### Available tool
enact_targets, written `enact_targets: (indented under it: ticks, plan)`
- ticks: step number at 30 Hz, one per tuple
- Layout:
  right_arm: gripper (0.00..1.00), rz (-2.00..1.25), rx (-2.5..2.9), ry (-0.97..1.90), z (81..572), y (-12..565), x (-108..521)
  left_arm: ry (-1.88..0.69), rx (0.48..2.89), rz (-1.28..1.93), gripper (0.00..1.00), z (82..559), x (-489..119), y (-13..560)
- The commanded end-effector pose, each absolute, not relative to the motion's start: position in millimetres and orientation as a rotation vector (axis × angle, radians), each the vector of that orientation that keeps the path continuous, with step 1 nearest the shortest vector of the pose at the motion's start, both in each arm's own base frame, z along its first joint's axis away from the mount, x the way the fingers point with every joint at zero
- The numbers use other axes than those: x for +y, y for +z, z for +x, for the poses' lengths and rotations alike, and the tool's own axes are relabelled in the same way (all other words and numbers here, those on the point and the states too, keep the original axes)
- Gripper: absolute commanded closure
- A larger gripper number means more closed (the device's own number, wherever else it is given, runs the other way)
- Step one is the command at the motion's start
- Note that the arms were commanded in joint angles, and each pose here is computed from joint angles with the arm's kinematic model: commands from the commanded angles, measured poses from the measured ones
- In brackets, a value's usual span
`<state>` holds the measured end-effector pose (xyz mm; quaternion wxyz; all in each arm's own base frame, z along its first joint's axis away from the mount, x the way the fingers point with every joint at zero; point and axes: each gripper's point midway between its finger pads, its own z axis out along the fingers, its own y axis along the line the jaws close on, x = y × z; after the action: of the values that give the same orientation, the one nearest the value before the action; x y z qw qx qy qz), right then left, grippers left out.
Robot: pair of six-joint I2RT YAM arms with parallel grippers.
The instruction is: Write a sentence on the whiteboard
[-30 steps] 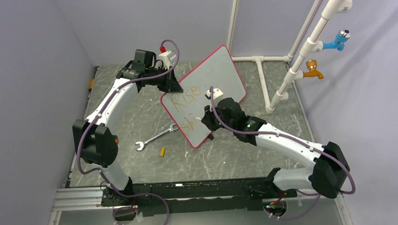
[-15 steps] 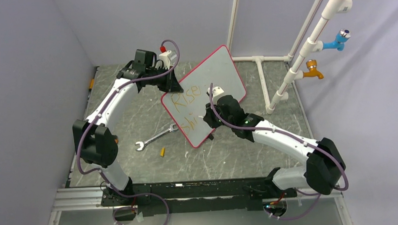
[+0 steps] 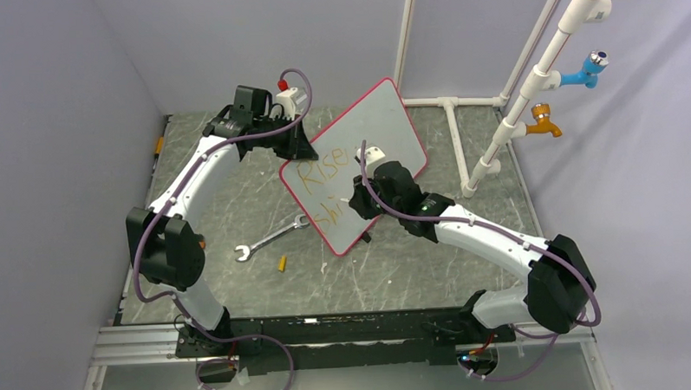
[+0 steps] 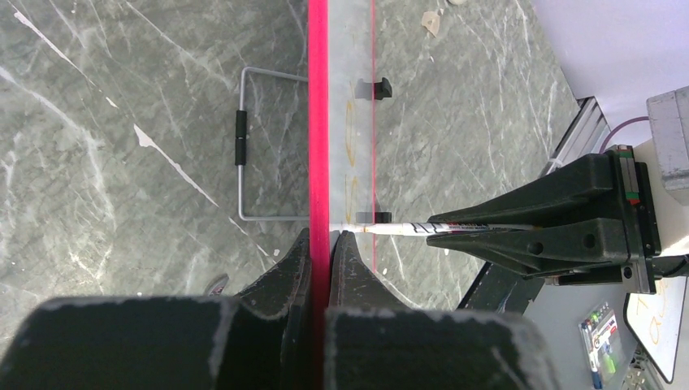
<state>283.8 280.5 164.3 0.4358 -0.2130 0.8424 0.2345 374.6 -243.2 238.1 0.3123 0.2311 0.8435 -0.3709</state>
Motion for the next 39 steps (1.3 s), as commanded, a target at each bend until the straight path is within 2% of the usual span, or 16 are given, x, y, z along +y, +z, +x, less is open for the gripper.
enact_targets:
  ticks: [1,18,39]
  plan:
    - [1.00,-0.508,2.042,0.624,293,181,291,-0.667,2.228,0.747,1.00,392,-223,207]
    - [1.00,-0.498,2.136,0.633,270,144,275,-0.640,2.226,0.717,1.00,394,-220,212]
    - [1.00,-0.500,2.081,0.629,282,175,282,-0.624,2.229,0.700,1.00,394,-218,213]
